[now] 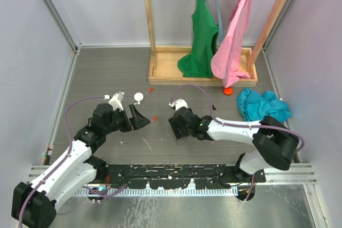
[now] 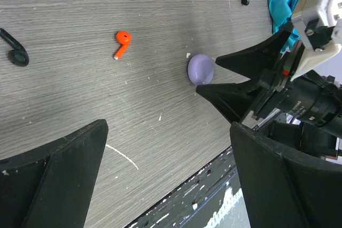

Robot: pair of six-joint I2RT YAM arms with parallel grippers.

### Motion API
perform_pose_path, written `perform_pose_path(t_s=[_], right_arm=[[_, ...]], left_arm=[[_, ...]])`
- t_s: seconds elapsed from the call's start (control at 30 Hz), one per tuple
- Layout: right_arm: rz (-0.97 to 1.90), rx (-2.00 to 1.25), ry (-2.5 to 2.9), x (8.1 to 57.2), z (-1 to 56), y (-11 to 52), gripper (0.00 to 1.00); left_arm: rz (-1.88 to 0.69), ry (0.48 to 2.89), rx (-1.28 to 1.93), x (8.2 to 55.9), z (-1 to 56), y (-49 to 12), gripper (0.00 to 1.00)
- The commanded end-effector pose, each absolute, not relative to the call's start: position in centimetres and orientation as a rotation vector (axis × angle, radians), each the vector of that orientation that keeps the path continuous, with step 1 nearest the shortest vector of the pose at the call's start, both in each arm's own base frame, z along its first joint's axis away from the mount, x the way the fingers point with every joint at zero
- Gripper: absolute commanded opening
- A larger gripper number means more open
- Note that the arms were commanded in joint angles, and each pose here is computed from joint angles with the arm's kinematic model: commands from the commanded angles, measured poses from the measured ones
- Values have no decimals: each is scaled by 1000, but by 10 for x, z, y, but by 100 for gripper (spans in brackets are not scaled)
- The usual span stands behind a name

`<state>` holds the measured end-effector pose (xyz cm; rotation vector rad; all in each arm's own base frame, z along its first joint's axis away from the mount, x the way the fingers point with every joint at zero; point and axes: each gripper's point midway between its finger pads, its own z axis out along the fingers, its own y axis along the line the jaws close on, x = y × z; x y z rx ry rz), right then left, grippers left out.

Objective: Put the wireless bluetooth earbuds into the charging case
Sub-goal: Pick up the charging case at the center of the board.

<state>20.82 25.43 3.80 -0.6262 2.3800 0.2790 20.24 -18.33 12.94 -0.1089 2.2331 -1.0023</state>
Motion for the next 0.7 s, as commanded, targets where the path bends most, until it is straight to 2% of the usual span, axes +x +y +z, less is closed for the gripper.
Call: perform_pose_path(t_s=[0.0, 0.37, 0.67], right_arm=[[249, -644, 2271, 230, 48, 265, 70], [265, -706, 2266, 226, 34, 267, 57], [292, -737, 2268, 219, 33, 265, 47]], left_arm=[[-1067, 2140, -26, 213, 150, -197, 99], [-1099, 2155, -4, 223, 147, -207, 100], [-1218, 2211, 14, 225, 140, -226, 91]])
